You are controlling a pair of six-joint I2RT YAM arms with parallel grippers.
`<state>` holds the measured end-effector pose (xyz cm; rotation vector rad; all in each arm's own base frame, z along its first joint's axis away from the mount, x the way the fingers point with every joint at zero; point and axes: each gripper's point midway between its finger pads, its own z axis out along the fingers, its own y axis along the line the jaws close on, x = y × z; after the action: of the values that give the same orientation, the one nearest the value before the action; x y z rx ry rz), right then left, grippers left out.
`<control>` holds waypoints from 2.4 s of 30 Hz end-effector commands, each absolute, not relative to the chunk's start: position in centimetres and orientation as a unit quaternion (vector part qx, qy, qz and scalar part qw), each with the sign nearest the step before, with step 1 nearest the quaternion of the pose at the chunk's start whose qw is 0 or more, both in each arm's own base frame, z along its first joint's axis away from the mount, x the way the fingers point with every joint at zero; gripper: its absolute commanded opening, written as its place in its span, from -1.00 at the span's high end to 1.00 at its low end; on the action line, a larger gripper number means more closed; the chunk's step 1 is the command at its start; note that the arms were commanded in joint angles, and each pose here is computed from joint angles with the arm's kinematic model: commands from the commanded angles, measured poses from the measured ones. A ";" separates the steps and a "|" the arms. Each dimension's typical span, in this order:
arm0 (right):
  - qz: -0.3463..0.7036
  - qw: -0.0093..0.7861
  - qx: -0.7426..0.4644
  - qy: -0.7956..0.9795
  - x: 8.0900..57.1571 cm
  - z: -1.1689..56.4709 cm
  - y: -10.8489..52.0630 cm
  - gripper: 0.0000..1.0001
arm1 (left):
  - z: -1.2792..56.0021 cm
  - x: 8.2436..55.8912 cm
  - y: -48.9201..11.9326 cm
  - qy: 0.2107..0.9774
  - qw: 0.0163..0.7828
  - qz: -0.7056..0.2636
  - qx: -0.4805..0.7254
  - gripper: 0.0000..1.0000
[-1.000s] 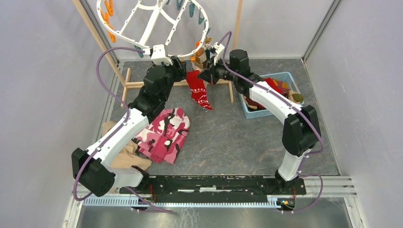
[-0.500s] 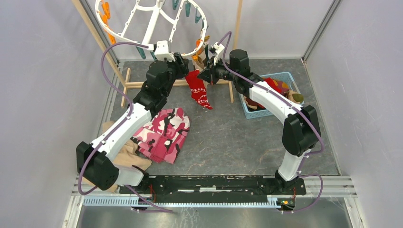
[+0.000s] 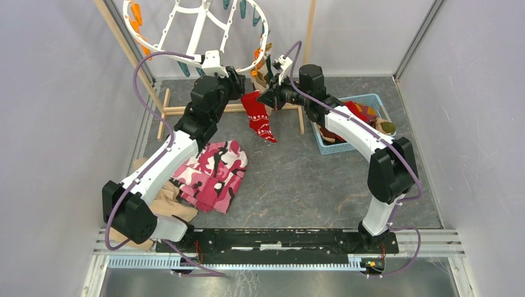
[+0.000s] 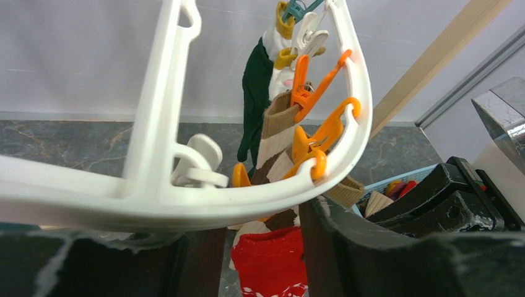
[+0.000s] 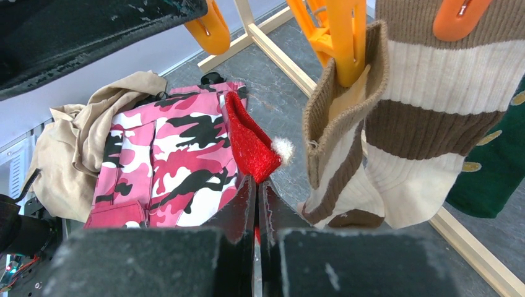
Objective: Clip the socks to the hanger
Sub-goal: Open the clamp at the hanger, then clamp the sock onto the hanger.
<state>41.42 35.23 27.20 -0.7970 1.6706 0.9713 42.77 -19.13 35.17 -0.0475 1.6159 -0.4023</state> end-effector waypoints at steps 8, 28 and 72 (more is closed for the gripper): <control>0.405 0.539 -0.339 0.656 41.2 31.6 35.2 1.00 | 39.6 42.6 -19.3 0.679 0.703 -0.211 -0.026 0.48; 0.481 0.516 -0.370 0.605 38.2 34.8 36.7 1.00 | 41.4 40.3 -19.2 0.669 0.703 -0.242 -0.016 0.78; 0.547 0.492 -0.310 0.602 40.0 36.6 37.4 1.00 | 42.0 39.0 -19.3 0.655 0.696 -0.293 -0.003 0.79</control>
<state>39.67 37.64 33.84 -0.7545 1.5467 1.3277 39.89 -19.59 39.10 0.0080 1.5530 -0.6006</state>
